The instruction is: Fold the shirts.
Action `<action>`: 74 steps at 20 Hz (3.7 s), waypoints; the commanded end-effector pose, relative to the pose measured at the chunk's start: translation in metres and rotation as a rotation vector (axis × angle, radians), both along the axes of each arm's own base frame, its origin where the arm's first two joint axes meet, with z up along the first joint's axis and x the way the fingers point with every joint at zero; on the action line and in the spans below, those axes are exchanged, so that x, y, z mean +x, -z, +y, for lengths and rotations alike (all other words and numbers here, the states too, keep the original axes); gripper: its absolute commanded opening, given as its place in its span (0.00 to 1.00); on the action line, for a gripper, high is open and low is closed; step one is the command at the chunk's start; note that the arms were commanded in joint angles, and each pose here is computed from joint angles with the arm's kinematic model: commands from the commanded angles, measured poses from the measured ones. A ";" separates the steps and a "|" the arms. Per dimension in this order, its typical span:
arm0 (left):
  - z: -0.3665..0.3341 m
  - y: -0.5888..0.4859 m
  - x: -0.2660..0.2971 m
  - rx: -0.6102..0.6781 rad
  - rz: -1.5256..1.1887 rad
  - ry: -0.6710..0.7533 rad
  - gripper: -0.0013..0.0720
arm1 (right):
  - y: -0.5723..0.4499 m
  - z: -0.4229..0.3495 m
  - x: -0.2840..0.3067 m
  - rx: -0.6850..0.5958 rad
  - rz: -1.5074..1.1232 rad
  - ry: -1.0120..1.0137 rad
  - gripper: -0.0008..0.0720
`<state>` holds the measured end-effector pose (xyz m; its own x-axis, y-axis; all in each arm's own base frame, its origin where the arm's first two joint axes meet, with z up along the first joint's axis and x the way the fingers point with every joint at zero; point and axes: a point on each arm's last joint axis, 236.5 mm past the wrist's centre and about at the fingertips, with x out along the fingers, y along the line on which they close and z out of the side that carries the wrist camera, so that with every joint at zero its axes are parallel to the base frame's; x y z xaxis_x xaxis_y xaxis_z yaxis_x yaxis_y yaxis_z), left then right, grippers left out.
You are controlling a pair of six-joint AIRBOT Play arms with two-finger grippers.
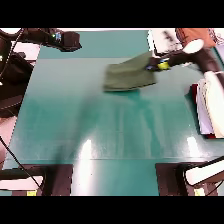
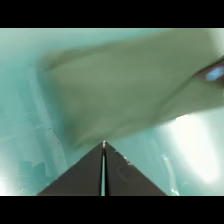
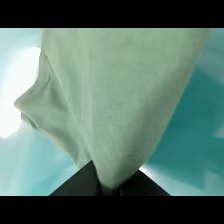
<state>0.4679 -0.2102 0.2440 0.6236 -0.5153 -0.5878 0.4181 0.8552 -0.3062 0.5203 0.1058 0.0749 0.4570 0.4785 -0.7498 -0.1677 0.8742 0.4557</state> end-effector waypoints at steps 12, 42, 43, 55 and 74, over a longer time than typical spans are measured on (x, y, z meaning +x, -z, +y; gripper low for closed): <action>-0.008 0.000 -0.004 -0.035 0.029 -0.013 0.05 | -0.116 -0.395 -0.061 -0.046 -0.329 0.817 0.04; -0.008 0.001 -0.004 -0.004 0.008 0.014 0.05 | -0.053 -0.374 -0.316 -0.378 0.182 0.836 0.62; -0.008 0.001 -0.004 -0.004 0.008 0.014 0.05 | -0.050 -0.379 -0.323 -0.393 0.187 0.858 0.74; -0.008 0.000 -0.004 -0.007 0.007 0.014 0.05 | -0.174 -0.254 -0.187 -0.194 -0.282 0.520 0.92; -0.007 -0.038 0.025 -0.089 -0.166 -0.053 0.05 | -0.130 0.072 -0.168 -0.166 -0.382 -0.326 0.04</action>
